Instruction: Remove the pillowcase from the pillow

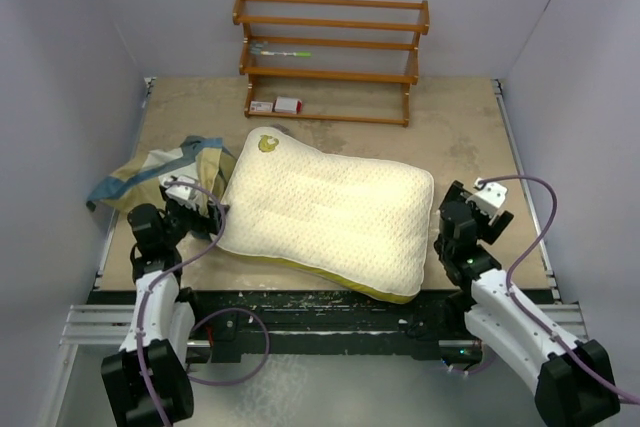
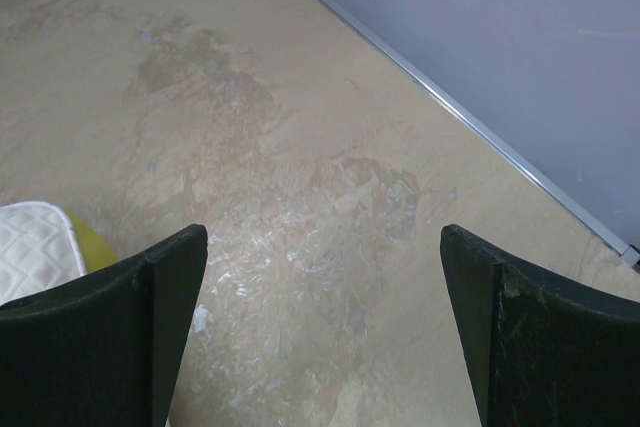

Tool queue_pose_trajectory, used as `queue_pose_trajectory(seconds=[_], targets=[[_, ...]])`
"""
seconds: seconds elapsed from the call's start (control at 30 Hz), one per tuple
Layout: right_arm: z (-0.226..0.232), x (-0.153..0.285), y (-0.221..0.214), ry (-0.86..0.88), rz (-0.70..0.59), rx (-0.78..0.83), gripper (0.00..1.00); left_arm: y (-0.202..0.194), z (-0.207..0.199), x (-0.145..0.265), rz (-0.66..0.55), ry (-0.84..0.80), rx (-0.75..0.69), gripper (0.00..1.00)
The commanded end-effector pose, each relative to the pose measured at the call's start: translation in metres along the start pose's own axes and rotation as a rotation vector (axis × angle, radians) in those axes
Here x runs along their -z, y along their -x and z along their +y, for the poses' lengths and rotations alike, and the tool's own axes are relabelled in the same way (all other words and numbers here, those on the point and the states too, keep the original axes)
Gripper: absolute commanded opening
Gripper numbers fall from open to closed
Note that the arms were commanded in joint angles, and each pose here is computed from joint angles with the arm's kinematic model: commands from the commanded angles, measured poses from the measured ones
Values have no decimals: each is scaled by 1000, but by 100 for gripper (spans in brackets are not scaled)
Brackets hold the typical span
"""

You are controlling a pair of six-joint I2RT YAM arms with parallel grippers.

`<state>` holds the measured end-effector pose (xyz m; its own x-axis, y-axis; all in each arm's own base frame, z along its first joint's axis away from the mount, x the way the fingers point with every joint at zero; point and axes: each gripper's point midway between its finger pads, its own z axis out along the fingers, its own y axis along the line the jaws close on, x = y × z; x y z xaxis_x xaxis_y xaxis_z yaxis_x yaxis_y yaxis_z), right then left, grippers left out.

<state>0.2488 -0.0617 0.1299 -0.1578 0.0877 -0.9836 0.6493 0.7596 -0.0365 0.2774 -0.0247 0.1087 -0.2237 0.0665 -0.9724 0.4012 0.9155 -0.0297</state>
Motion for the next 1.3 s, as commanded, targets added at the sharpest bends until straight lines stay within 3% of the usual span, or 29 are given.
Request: queue_pose_trajectory(seconds=[0.0, 0.3, 0.4, 0.57, 0.77, 1.27], targets=[[1, -4, 11, -50, -61, -72, 100, 7, 11, 5, -45, 98, 18, 99], [17, -4, 11, 42, -76, -19, 100, 1, 10, 23, -142, 194, -14, 99], [29, -2, 4, 118, -42, 12, 100, 1, 20, 26, -126, 261, 15, 99], [23, -2, 9, 92, -64, -7, 100, -1, 19, 25, -121, 253, 16, 99], [59, 21, 15, 427, -139, 55, 100, 0, 19, 25, -123, 253, 13, 99], [65, 8, 11, 479, -80, 83, 100, 1, 18, 26, -128, 248, 9, 99]])
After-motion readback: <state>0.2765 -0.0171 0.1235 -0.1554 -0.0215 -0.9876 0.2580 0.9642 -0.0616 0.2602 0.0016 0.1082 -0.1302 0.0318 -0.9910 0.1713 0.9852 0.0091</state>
